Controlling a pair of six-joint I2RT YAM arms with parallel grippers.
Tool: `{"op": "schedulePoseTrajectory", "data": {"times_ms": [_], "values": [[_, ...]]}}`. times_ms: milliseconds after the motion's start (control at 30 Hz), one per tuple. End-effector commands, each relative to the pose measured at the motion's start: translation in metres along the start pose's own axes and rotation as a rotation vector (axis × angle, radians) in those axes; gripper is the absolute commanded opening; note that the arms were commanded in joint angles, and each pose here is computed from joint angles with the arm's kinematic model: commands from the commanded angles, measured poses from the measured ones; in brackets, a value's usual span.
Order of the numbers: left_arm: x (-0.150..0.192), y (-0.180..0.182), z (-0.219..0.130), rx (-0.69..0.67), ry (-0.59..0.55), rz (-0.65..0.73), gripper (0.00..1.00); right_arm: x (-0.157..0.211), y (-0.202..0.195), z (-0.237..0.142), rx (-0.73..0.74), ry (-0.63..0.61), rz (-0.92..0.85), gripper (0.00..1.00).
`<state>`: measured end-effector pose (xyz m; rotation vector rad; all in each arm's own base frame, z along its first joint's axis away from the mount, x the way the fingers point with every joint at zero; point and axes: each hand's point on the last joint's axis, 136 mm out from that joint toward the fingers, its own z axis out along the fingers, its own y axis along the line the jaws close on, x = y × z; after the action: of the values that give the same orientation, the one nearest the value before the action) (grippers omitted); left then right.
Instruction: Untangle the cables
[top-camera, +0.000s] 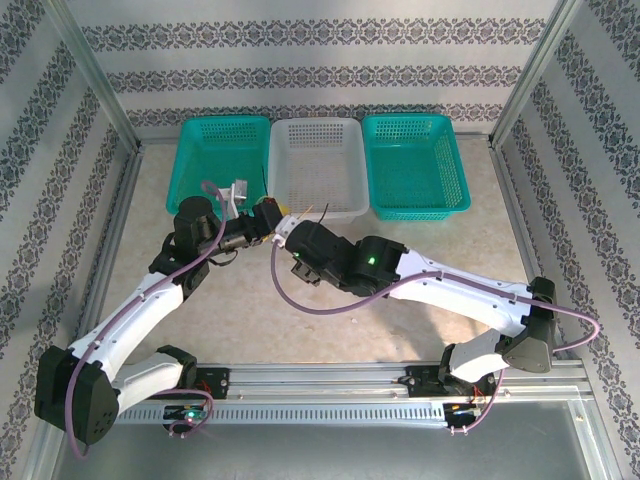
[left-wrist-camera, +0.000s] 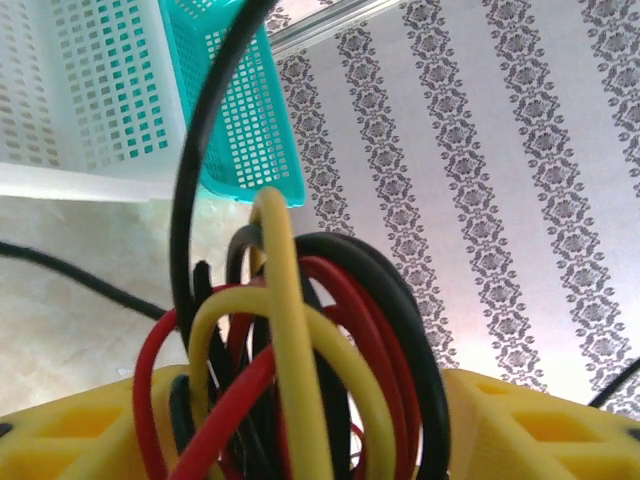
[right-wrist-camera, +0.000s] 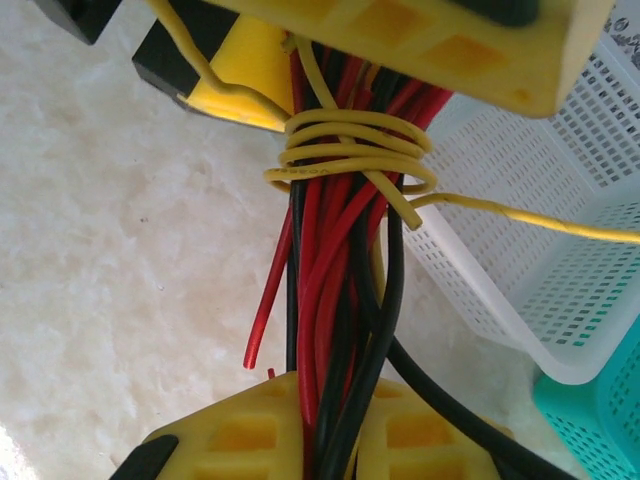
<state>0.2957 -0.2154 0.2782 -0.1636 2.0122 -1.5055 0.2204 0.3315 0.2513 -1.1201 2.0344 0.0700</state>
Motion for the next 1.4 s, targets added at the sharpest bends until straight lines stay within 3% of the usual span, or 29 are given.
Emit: {"op": "schedulePoseTrajectory", "data": {"times_ms": [0,167,533,567,633,700,800,900,1000,1133,1300,1367], "values": [[-0.007,0.001,0.001,-0.015,-0.012,0.006,0.52,-0.017,0.006,-0.005,0.020,-0.065,-0.042,0.00],[-0.001,0.015,0.009,-0.041,0.031,-0.046,0.32,-0.016,0.014,-0.003,0.044,-0.061,-0.098,0.00],[-0.002,0.018,0.008,-0.048,0.016,-0.020,0.01,-0.019,0.002,-0.012,0.099,-0.096,-0.060,0.02],[-0.003,0.016,0.008,-0.037,0.009,-0.007,0.00,-0.020,-0.003,-0.016,0.113,-0.107,-0.052,0.09],[-0.006,0.008,0.005,0.005,-0.012,0.029,0.00,-0.021,-0.020,-0.026,0.170,-0.127,-0.017,0.43],[-0.008,0.000,0.003,0.042,-0.028,0.071,0.00,-0.024,-0.043,-0.042,0.211,-0.161,0.067,0.62],[-0.011,-0.010,-0.001,0.075,-0.054,0.147,0.00,-0.029,-0.077,-0.077,0.193,-0.252,0.256,0.77],[-0.012,-0.028,-0.009,0.149,-0.090,0.240,0.00,-0.033,-0.093,-0.103,-0.002,-0.343,0.488,0.86],[-0.011,-0.056,-0.021,0.281,-0.130,0.335,0.00,-0.035,-0.100,-0.107,-0.235,-0.356,0.703,0.87],[-0.009,-0.090,-0.033,0.427,-0.144,0.403,0.00,-0.042,-0.088,-0.098,-0.426,-0.320,0.776,0.81],[-0.009,-0.105,-0.031,0.511,-0.089,0.372,0.00,-0.054,-0.077,-0.092,-0.505,-0.327,0.777,0.62],[-0.009,-0.109,-0.032,0.536,-0.085,0.361,0.00,-0.054,-0.079,-0.089,-0.494,-0.335,0.785,0.59]]}}
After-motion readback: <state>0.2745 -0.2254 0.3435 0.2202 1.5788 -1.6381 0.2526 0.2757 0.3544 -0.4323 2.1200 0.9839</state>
